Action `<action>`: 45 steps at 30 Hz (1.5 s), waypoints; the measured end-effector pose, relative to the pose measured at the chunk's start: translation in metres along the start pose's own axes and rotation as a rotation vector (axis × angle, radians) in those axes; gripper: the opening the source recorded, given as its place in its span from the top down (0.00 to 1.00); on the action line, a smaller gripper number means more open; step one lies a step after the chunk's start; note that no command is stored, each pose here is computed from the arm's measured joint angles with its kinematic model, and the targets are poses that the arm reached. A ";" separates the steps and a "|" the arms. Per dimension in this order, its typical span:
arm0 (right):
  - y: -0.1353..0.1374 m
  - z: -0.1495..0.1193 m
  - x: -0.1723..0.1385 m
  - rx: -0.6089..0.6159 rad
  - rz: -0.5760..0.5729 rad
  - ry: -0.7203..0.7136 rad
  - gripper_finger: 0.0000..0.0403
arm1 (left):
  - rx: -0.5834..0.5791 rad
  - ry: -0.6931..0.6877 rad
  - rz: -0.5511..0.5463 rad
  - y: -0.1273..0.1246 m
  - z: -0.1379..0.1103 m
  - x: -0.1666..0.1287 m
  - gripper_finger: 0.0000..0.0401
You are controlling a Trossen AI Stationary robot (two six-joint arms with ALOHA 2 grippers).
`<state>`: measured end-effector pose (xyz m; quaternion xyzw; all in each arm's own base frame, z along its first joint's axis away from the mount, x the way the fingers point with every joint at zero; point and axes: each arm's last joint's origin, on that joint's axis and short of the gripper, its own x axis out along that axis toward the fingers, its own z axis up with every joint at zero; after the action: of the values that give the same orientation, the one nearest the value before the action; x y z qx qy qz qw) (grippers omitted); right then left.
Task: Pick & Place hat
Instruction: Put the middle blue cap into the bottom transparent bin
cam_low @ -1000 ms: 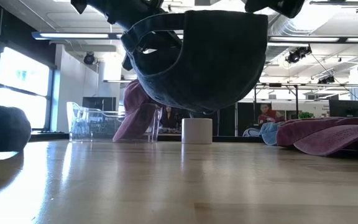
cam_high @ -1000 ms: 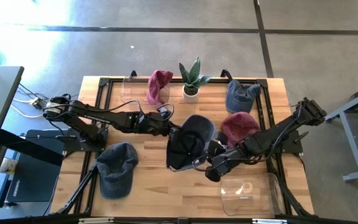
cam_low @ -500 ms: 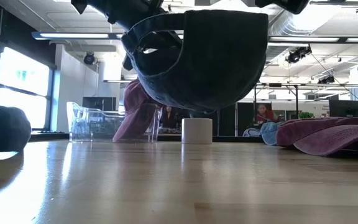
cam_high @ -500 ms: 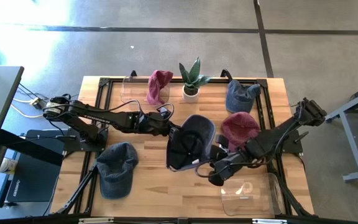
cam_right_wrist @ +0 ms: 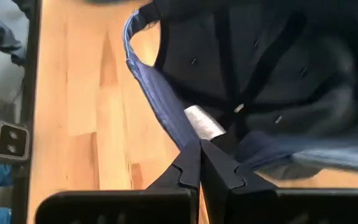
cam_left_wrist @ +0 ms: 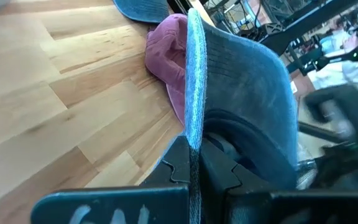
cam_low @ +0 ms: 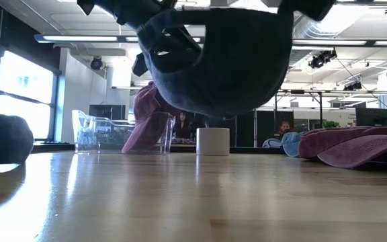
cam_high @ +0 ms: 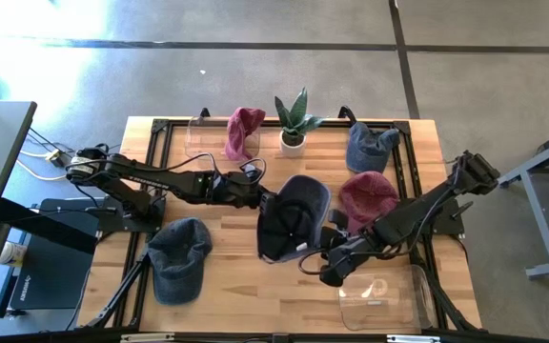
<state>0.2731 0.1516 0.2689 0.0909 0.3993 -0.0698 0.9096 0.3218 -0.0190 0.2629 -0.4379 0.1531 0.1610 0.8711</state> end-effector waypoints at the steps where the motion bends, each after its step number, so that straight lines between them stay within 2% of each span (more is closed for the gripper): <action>1: -0.001 -0.005 0.005 0.010 0.011 0.009 1.00 | -0.012 -0.004 0.003 0.000 0.000 0.000 1.00; 9: -0.003 -0.030 0.027 0.140 0.137 0.050 1.00 | -0.066 -0.032 0.002 -0.001 0.001 0.000 1.00; 21: -0.011 -0.002 0.022 0.119 0.124 0.008 0.99 | -0.026 -0.082 -0.005 -0.003 0.004 0.000 1.00; 28: -0.022 0.013 0.021 0.085 0.103 0.007 0.84 | 0.010 -0.063 -0.005 -0.002 0.004 0.000 1.00; 34: -0.025 0.015 0.022 0.097 0.123 0.021 0.70 | 0.013 -0.054 -0.010 -0.002 0.004 0.000 1.00; 45: -0.025 0.015 0.022 0.058 0.136 0.025 0.59 | 0.012 -0.053 -0.012 -0.002 0.003 0.000 1.00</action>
<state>0.2939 0.1232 0.2597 0.1449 0.4015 -0.0182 0.9041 0.3232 -0.0176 0.2665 -0.4291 0.1283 0.1666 0.8785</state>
